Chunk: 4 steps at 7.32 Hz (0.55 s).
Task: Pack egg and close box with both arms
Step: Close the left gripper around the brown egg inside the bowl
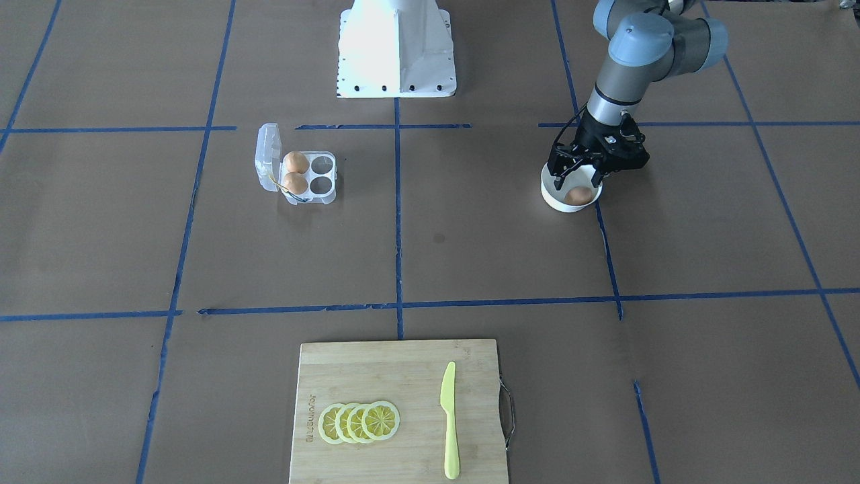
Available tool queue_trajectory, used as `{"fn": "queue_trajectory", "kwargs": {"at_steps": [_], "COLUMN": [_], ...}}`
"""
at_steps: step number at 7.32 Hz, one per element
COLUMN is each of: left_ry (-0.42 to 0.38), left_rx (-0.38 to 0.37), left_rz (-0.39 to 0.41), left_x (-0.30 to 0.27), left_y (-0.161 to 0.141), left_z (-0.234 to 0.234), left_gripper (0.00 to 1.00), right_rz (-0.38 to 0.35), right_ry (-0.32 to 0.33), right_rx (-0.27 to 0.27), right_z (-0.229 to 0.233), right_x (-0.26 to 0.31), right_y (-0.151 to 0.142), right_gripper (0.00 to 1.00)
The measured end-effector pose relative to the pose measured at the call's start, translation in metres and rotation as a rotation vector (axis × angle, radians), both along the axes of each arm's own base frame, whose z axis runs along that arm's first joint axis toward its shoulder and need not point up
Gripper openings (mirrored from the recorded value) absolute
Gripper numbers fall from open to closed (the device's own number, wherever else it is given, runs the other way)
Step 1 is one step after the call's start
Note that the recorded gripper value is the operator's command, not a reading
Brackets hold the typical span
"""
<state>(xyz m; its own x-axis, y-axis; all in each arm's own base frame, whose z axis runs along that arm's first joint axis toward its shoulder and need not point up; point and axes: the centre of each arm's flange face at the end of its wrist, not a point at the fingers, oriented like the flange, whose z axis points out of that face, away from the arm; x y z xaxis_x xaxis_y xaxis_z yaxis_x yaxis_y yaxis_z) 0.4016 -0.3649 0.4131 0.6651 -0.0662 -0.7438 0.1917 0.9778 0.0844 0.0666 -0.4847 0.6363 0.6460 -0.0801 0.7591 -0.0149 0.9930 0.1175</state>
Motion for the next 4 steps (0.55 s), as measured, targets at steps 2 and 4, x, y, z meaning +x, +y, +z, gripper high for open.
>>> {"fn": "queue_trajectory", "kwargs": {"at_steps": [2,4], "left_ry": [-0.009,-0.013], "left_rx": [-0.006,-0.008], "left_rz": [0.001,0.002], "left_x": [0.0030,0.0051], "left_y": [-0.0009,-0.0020], "left_z": [0.0053,0.0070], "left_gripper": [0.81,0.81], "right_rz": [0.000,0.000], "right_ry": [-0.001,-0.001], "right_rx": [-0.004,-0.005], "right_z": [0.0018,0.0023], "right_x": [-0.0001,-0.0001], "right_y": [0.0019,0.0029], "right_gripper": [1.00,1.00]}}
